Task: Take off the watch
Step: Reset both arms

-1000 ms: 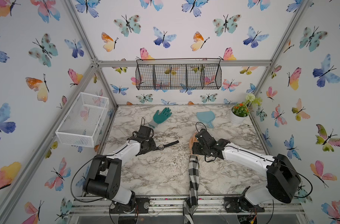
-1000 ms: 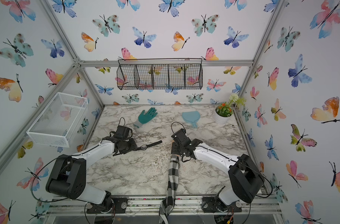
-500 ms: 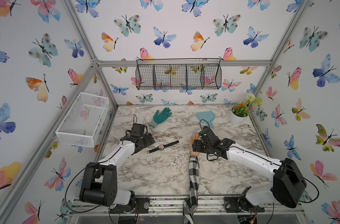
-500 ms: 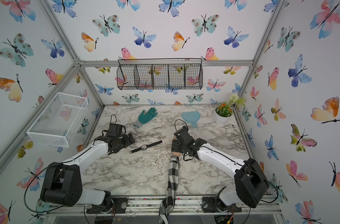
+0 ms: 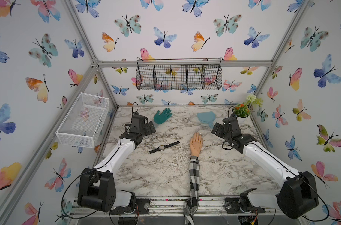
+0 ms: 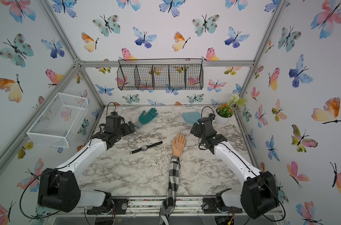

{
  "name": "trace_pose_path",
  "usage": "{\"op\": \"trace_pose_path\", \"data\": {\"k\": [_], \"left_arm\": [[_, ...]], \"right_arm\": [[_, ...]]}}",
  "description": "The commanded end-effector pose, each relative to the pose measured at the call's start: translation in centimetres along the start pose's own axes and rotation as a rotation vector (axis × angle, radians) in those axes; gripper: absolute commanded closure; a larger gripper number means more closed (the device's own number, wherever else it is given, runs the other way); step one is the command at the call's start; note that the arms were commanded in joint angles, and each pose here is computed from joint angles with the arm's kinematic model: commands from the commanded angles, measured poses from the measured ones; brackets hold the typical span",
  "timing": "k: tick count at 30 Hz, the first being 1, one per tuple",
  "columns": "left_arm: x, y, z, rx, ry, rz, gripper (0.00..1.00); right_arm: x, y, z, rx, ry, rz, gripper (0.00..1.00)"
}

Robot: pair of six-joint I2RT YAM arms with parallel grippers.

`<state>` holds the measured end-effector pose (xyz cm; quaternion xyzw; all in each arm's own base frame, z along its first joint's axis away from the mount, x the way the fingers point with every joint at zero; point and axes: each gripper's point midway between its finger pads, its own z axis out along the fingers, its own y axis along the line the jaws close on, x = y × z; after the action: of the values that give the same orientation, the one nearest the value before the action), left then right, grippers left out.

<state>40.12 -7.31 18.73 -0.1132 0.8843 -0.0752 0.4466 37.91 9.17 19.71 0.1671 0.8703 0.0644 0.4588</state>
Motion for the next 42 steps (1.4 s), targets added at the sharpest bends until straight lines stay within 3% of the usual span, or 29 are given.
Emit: {"op": "trace_pose_path", "data": {"k": [1,4,7,13,17,21,27,31,33,36,38,41,42], "left_arm": [[-3.4,-0.1,-1.6,-0.021,-0.246,0.148,0.02],[-3.5,0.8,-2.7,-0.021,-0.372,0.157,0.02],[-3.0,2.5,-3.7,-0.035,-0.47,0.139,0.02],[-1.7,7.7,-4.7,-0.228,-0.555,0.124,0.02],[-0.3,9.9,-4.3,-0.302,-0.527,0.14,0.02],[1.8,10.5,-3.8,-0.291,-0.52,0.168,0.02],[4.0,11.2,-2.3,-0.273,-0.515,0.16,0.02],[4.7,10.9,-1.9,-0.226,-0.538,0.177,0.02],[4.8,10.6,-1.4,-0.208,-0.529,0.188,0.02],[5.6,10.0,-0.8,-0.13,-0.513,0.22,0.02],[5.3,9.6,-0.4,-0.107,-0.525,0.229,0.02],[5.7,10.0,1.0,-0.071,-0.424,0.214,0.02],[5.4,10.0,0.8,-0.069,-0.442,0.209,0.02]], "right_arm": [[-4.4,-1.9,-0.3,0.096,-0.258,-0.075,0.01],[-6.4,-4.4,-0.2,0.233,-0.367,-0.165,0.01],[-6.6,-7.8,0.6,0.296,-0.398,-0.123,0.01],[-2.9,-11.6,2.9,0.382,-0.368,-0.237,0.01],[0.4,-12.9,4.4,0.389,-0.329,-0.293,0.01],[2.9,-13.4,4.5,0.337,-0.354,-0.288,0.01],[3.2,-11.6,2.7,0.137,-0.508,-0.298,0.01],[4.6,-10.2,3.1,0.037,-0.495,-0.361,0.01],[4.0,-9.7,3.1,0.024,-0.546,-0.379,0.01],[4.7,-9.9,5.1,0.007,-0.415,-0.372,0.01],[4.3,-10.2,5.5,-0.003,-0.428,-0.358,0.01],[4.2,-10.4,5.9,-0.002,-0.4,-0.349,0.01],[4.3,-10.5,6.2,-0.002,-0.385,-0.347,0.01]]}}
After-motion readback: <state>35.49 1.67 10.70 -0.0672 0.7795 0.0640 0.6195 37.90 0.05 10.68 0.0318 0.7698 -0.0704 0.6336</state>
